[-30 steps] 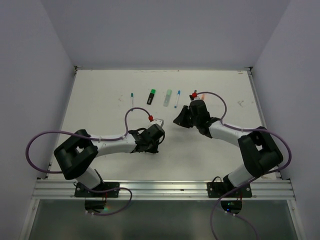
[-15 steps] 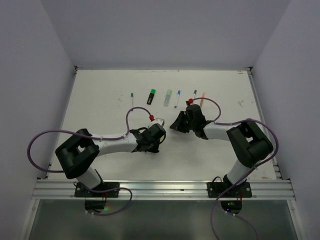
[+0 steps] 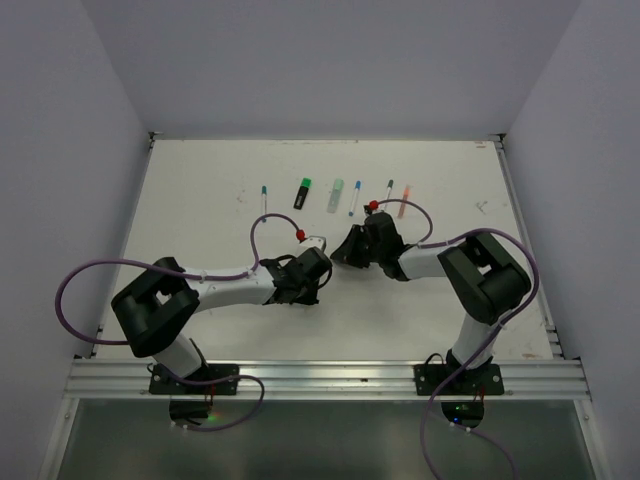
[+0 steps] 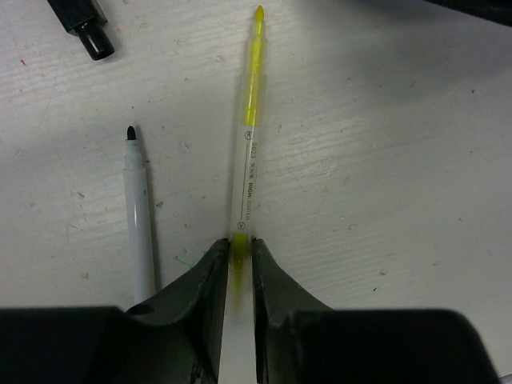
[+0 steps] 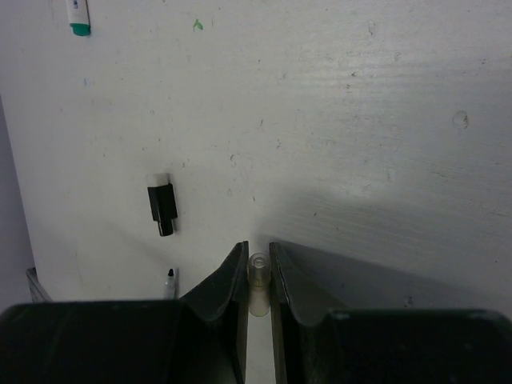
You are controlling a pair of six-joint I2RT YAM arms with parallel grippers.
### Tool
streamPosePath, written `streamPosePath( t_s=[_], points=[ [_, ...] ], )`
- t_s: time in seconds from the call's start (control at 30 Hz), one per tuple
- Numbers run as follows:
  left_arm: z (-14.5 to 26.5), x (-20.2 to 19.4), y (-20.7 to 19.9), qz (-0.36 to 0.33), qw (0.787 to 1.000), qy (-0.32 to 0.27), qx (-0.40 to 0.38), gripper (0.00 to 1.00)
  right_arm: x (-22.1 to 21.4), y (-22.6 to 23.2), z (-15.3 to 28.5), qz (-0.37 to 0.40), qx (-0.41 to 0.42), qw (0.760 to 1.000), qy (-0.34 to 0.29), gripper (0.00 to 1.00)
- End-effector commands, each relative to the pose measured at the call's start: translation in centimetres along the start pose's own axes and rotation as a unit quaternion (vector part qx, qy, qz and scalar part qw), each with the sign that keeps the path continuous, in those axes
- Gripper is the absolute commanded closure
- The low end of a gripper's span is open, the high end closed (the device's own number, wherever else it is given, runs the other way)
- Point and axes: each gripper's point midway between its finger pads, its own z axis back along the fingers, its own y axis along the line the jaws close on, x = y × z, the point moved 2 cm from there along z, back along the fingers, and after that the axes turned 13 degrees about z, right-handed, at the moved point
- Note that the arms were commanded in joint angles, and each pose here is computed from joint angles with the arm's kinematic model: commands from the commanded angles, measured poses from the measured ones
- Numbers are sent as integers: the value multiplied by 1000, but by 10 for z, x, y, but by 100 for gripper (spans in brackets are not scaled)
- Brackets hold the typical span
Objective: Open the pen caps
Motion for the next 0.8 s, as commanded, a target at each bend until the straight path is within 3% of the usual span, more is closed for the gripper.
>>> streamPosePath(
  t_s=[0.0, 0.47, 0.63, 0.77],
  points=[
    [1, -2, 11, 4, 1000, -2, 30, 78, 10, 14, -6, 7, 19, 1000, -15, 95],
    [32, 24, -10, 20, 999, -36, -15, 60, 15, 8, -22, 14, -2, 999, -29, 78],
    [62, 52, -22, 27, 996, -80, -38, 58, 3, -2, -24, 15, -20, 1000, -14, 69],
    [85, 76, -20, 25, 992, -118, -37, 52, -8, -14, -19, 8, -41, 999, -8, 69]
  ],
)
